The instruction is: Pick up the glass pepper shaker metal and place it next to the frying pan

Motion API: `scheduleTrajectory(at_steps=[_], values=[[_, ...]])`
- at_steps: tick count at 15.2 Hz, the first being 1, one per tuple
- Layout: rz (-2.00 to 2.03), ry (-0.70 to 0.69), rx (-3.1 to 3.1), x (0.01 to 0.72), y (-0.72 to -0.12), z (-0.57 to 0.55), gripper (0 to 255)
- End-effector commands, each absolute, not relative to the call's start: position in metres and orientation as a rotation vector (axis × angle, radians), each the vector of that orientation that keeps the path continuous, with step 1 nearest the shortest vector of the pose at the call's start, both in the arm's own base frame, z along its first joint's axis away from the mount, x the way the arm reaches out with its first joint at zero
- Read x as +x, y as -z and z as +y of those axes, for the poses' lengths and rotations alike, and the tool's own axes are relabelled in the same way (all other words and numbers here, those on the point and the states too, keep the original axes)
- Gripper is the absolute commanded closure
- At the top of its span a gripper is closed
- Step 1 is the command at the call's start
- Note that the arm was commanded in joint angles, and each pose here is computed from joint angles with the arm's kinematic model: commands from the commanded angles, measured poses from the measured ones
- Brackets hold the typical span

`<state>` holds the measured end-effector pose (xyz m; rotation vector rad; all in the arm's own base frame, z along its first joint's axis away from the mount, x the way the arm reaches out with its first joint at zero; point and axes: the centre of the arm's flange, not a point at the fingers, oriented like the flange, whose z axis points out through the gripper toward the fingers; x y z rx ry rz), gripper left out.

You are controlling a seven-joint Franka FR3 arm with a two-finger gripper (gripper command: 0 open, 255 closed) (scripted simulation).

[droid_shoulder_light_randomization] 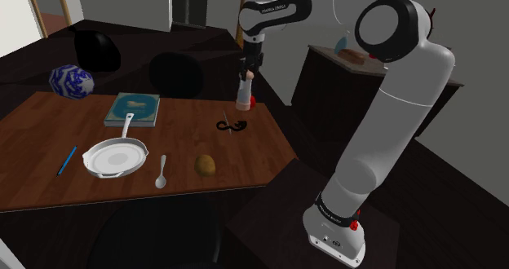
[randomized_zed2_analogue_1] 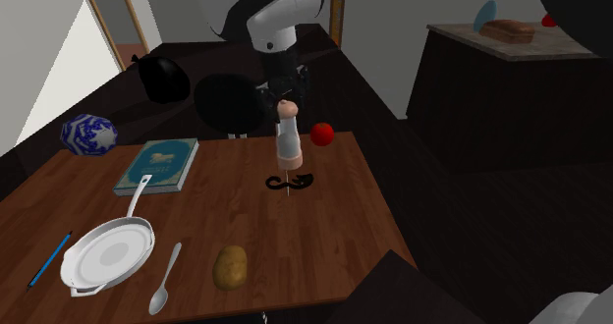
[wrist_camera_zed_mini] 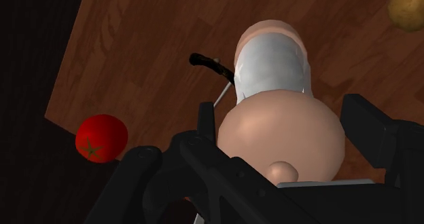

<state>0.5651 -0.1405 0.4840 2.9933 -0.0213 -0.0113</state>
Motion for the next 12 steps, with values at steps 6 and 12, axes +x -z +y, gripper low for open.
scheduleTrajectory(at_steps=[6, 12], values=[[-0.021, 0.012, 2.993, 0.569, -0.504, -0.101, 255], [-0.021, 0.012, 2.993, 0.578, -0.504, -0.023, 255]])
